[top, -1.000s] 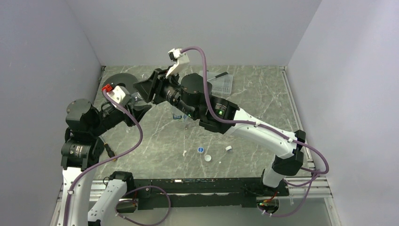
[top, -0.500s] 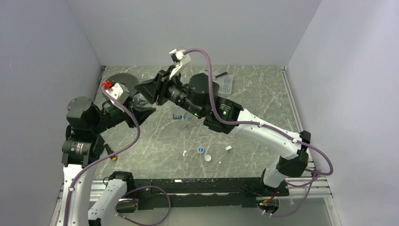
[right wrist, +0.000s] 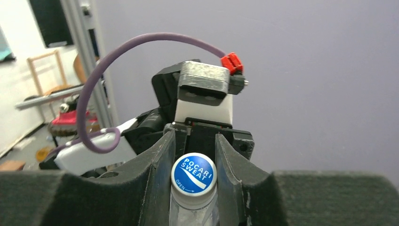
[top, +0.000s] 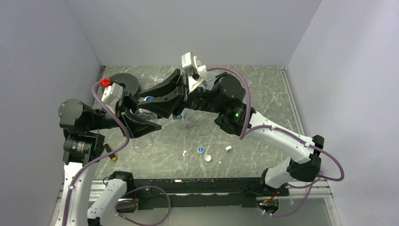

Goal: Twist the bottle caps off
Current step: Unscrew the bottle cap from the plastic bottle.

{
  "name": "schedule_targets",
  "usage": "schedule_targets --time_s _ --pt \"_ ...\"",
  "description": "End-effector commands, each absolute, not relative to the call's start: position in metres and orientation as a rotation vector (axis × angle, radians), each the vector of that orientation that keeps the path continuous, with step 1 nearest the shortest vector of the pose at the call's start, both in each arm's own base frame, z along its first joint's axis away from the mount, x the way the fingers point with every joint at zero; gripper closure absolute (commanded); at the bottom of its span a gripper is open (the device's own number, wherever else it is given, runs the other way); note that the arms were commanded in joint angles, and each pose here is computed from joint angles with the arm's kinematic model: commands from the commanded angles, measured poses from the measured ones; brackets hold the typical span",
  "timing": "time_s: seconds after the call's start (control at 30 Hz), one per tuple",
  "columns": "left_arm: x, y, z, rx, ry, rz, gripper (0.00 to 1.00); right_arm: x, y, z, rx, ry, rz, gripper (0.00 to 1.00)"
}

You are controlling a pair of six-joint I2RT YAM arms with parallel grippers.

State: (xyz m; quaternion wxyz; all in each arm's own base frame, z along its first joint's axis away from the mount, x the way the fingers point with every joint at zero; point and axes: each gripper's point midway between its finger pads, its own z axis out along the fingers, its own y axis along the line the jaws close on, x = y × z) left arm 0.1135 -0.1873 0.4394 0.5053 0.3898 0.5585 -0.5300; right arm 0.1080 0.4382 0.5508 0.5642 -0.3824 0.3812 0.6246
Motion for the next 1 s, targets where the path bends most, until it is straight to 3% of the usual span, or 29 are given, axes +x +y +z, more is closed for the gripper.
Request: schedule_targets --time_s 0.0,0.13,0.17,0.2,0.23,0.3,0.53,0.73,0.97 --pt "0.105 -0.187 0.459 0.903 1.338 -1.327 1.00 0.066 0.411 0.578 -1.127 0.628 1.494 1.00" --pt "0.109 -0.185 0.458 0.899 1.335 -1.285 1.00 0.078 0.414 0.579 -1.083 0.685 1.459 0.99" --pt "0.111 -0.185 0.456 0.893 1.342 -1.277 1.00 0.085 0.415 0.578 -1.047 0.717 1.445 0.82" --pt "0.113 -0.185 0.455 0.887 1.344 -1.261 1.00 0.096 0.415 0.580 -0.989 0.758 1.420 0.51" --pt "0.116 -0.184 0.454 0.880 1.345 -1.237 1.00 0.107 0.414 0.581 -0.924 0.805 1.396 0.11" --pt "0.123 -0.182 0.451 0.862 1.352 -1.175 1.00 0.133 0.411 0.582 -0.787 0.909 1.335 0.00" --pt "0.159 -0.165 0.430 0.822 1.371 -0.883 1.00 0.177 0.394 0.581 -0.455 1.175 1.216 0.00" --pt "0.189 -0.143 0.413 0.814 1.368 -0.599 1.00 0.206 0.422 0.538 -0.377 1.464 1.094 0.01" --pt "0.206 -0.132 0.406 0.774 1.402 -0.506 1.00 0.199 0.447 0.523 -0.364 1.507 1.153 0.26"
